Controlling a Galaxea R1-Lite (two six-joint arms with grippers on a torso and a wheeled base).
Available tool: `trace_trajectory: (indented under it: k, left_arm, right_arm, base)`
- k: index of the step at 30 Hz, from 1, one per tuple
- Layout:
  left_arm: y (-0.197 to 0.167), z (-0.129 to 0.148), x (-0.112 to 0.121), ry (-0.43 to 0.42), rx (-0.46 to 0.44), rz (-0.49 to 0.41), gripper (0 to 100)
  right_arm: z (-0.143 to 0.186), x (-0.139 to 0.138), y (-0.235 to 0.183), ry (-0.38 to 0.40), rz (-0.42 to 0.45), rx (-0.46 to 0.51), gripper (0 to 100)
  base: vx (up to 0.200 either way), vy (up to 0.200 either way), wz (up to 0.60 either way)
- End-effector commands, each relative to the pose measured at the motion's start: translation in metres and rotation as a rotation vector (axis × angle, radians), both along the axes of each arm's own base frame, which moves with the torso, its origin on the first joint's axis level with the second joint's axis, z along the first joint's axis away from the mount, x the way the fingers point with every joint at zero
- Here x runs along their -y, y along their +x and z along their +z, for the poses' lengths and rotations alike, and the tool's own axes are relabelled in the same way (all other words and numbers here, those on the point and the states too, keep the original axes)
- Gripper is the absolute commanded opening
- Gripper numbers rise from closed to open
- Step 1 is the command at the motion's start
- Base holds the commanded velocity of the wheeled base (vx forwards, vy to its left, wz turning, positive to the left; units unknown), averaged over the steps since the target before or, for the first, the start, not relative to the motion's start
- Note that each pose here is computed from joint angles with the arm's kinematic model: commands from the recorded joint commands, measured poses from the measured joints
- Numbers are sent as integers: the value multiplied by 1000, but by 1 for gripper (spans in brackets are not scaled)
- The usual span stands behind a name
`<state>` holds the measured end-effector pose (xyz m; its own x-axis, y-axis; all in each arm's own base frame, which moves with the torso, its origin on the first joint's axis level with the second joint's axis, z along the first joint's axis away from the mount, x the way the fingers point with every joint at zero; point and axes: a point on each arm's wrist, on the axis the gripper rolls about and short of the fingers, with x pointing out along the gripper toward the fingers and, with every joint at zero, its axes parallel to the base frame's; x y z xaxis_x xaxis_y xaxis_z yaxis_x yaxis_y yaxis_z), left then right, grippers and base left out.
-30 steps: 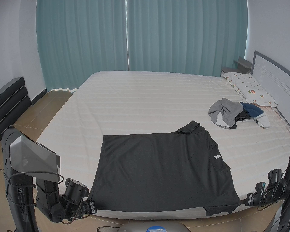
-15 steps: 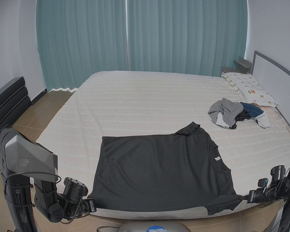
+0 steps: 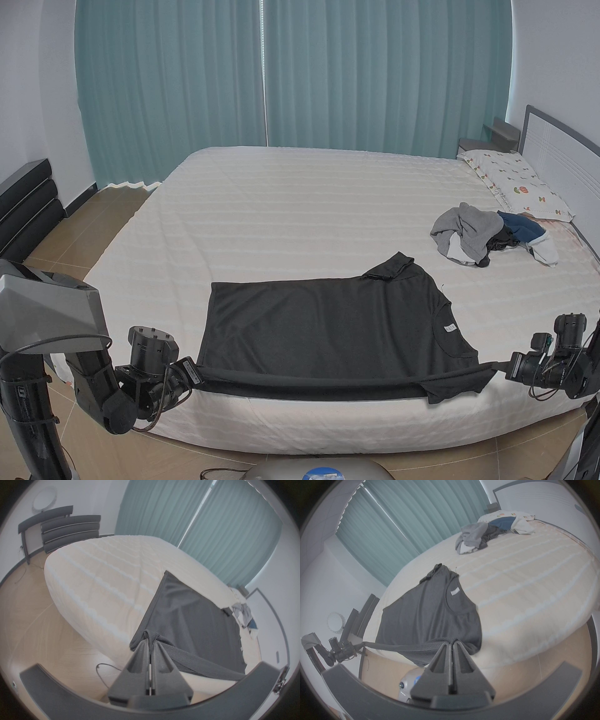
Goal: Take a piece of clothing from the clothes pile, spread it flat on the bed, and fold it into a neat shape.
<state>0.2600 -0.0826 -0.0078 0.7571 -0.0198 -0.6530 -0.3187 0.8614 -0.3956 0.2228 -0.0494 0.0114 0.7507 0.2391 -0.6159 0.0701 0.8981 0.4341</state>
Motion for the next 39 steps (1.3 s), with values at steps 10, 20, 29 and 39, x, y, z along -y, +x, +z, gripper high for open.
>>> trace_trajectory:
  k: [10,20,29,39]
  left_arm:
    - [28,-3,5,-53,55,39,0]
    - [41,-6,7,-82,78,65,0]
    - [54,-17,7,-90,77,83,0]
    - [67,-24,11,-127,91,111,0]
  right_arm:
    - [13,-7,39,11,3,100,0]
    - [-4,-10,61,6,17,90,0]
    - [-9,-17,83,38,18,106,0]
    - [-14,-14,102,60,-28,124,0]
  base:
    - [0,0,0]
    - [0,0,0]
    - [0,0,0]
    - [0,0,0]
